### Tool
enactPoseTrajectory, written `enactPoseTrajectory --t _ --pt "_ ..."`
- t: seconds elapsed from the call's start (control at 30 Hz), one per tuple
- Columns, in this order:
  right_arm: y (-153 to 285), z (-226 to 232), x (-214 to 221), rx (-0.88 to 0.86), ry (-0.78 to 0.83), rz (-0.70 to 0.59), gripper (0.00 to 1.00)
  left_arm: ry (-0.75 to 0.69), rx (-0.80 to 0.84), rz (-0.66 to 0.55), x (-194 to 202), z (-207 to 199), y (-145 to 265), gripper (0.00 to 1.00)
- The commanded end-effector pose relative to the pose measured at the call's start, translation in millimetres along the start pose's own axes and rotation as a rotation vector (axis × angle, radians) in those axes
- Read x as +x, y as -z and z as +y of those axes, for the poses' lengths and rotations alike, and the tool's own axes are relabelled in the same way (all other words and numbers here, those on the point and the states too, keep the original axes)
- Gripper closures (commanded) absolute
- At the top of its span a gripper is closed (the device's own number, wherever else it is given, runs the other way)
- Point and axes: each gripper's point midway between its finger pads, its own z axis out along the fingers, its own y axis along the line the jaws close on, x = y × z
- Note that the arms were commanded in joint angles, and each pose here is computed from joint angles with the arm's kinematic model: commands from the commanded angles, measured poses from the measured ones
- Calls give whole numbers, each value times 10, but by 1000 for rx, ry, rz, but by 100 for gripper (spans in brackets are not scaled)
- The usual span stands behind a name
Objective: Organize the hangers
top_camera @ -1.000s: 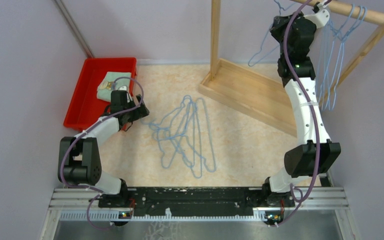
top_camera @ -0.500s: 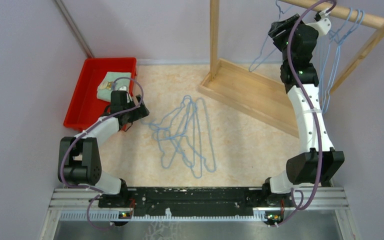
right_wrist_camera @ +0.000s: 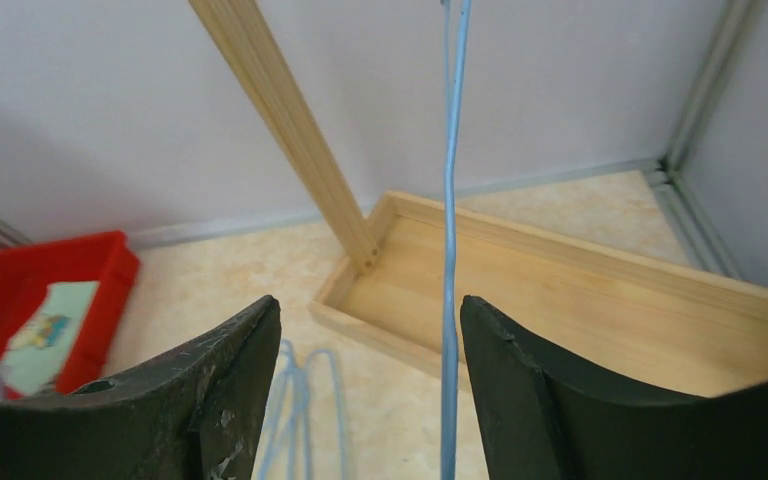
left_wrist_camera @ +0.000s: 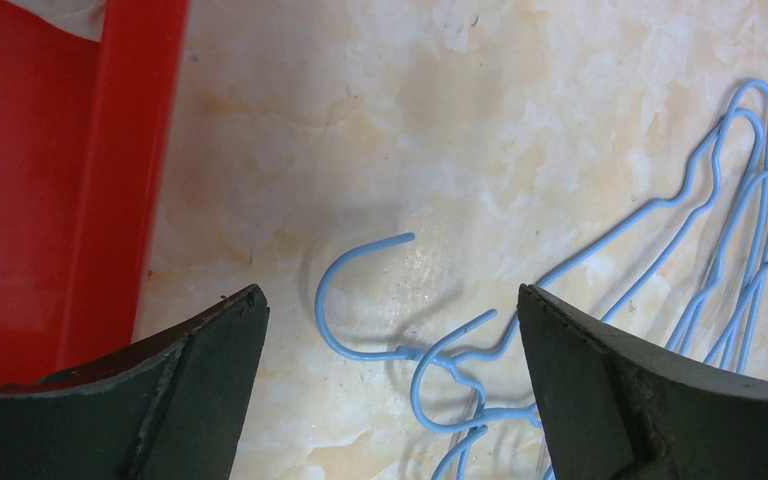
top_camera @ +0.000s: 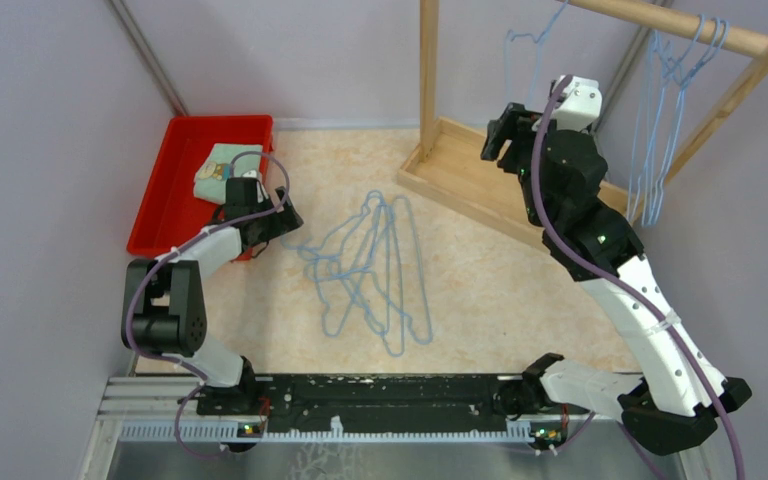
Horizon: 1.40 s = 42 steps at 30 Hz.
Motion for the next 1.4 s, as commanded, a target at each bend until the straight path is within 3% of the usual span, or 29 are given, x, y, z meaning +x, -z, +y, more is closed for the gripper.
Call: enactPoseTrajectory --t 0.0,0.33,0.43,0.67,0.8,0.97,1.2,1.37 --pt "170 -415 230 192 195 67 33 17 7 -13 -108 -6 -71 0" --pt "343 -559 567 272 323 165 33 12 3 -6 -90 5 -99 0" --pt "297 -323 598 141 307 168 33 20 6 -3 -82 -3 -103 0" --pt "295 756 965 -437 341 328 34 17 2 -7 -90 6 -102 0" --pt "330 894 1071 -532 357 337 35 18 -3 -1 -46 31 -95 0" --pt "419 1080 1349 -675 418 453 35 15 -12 3 13 68 -85 0" --pt "388 1301 2000 -779 492 631 35 29 -3 21 96 68 -125 0" --pt "301 1443 2650 -839 499 782 42 29 -8 23 111 85 -149 0"
